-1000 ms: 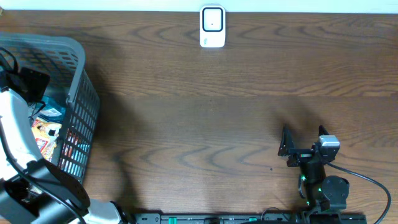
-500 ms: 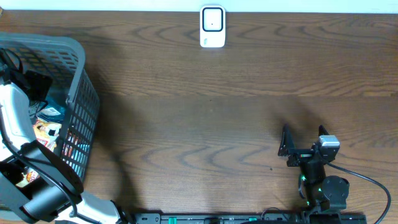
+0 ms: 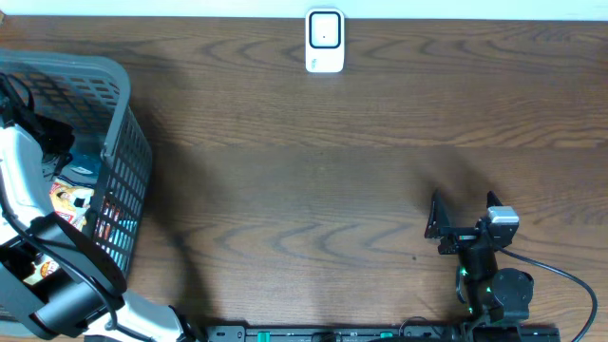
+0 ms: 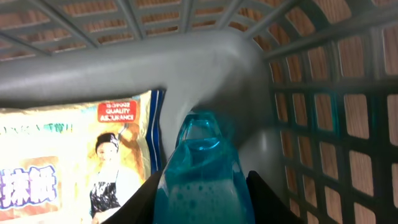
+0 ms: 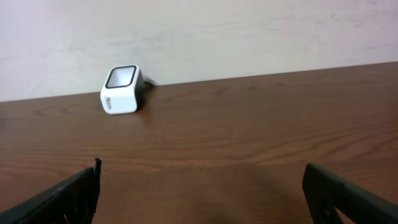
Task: Scan the item barcode
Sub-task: 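Lift the bottle out and carry it toward the white scanner, then lower the bottle onto the table and open the left gripper, then move the left gripper back over the basket, then grasp the yellow-and-red snack pack in the basket with the left gripper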
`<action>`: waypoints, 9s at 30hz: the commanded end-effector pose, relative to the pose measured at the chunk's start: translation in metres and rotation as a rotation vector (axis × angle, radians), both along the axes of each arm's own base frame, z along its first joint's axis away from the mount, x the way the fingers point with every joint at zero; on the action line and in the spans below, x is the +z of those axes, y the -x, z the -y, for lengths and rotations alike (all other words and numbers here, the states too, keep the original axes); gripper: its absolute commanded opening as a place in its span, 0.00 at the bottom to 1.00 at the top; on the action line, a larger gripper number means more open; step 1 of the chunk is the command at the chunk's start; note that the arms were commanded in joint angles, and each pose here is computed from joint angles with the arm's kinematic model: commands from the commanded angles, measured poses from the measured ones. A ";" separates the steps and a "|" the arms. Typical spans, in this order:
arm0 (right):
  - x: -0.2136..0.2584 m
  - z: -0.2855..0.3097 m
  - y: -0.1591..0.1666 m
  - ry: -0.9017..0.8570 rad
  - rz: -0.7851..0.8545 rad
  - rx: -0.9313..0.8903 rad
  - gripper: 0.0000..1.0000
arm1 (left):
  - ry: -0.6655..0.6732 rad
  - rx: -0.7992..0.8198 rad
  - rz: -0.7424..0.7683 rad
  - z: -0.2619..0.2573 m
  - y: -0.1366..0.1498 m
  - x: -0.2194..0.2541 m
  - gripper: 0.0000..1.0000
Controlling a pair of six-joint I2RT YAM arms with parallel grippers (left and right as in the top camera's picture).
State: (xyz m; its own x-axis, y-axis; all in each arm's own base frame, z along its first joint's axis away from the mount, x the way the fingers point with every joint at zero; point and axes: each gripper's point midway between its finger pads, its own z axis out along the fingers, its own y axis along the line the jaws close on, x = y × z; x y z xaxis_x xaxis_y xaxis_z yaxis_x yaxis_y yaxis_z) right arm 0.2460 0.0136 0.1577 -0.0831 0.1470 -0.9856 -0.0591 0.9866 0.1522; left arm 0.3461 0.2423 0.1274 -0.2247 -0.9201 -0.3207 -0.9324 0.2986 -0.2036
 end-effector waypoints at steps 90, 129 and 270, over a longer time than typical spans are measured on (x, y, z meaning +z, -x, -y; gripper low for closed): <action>0.000 0.001 0.000 -0.006 0.001 -0.007 0.99 | 0.451 -1.343 0.133 0.606 -0.007 -0.069 0.27; -0.001 0.001 0.000 -0.006 0.000 -0.007 0.99 | 0.128 -1.434 -0.122 0.543 0.010 -0.124 0.87; -0.001 0.001 0.000 -0.006 0.000 -0.007 0.99 | 0.123 0.736 -0.256 0.034 0.145 -0.117 0.07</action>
